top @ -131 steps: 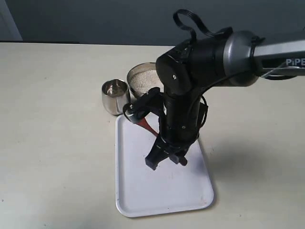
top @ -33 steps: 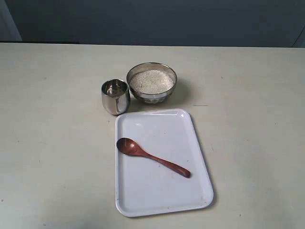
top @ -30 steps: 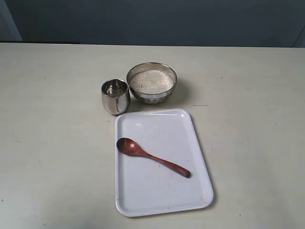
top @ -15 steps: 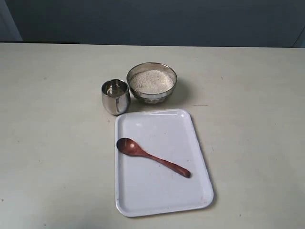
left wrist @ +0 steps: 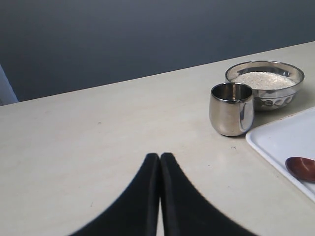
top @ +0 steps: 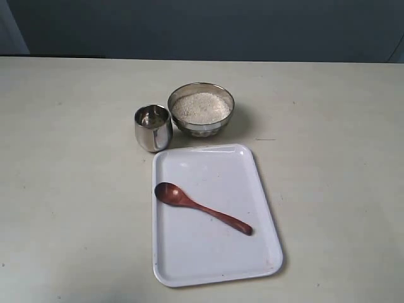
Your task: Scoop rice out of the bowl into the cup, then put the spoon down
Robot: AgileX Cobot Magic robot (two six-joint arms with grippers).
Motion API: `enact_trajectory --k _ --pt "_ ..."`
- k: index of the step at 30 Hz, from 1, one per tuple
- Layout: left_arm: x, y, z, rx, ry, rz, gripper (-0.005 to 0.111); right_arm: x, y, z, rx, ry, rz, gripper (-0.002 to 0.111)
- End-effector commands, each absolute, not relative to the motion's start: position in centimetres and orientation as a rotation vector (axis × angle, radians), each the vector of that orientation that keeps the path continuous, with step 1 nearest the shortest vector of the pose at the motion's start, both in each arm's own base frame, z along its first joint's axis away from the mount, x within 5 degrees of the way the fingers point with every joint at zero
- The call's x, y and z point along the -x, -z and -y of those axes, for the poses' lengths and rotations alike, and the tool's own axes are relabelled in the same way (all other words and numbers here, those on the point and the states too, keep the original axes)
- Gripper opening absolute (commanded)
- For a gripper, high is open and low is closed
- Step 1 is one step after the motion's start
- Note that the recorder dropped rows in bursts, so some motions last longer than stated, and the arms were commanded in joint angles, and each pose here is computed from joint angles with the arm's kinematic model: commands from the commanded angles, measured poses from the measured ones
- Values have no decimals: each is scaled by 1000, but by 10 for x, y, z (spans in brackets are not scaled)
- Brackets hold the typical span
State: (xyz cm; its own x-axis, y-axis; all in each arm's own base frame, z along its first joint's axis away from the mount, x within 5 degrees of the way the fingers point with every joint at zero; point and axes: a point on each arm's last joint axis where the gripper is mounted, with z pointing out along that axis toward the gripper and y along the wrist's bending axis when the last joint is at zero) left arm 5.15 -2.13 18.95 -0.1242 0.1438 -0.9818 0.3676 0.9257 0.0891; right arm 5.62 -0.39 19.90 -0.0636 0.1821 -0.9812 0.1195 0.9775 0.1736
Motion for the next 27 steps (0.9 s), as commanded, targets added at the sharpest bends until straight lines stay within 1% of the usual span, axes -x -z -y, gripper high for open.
enact_trajectory --k 1,27 --pt "-51 -192 21 -387 204 -1679 1 -56 -197 6 -266 -40 -1639 0" --pt "-51 -192 21 -387 204 -1679 1 -56 -196 5 -284 -77 -1645 0"
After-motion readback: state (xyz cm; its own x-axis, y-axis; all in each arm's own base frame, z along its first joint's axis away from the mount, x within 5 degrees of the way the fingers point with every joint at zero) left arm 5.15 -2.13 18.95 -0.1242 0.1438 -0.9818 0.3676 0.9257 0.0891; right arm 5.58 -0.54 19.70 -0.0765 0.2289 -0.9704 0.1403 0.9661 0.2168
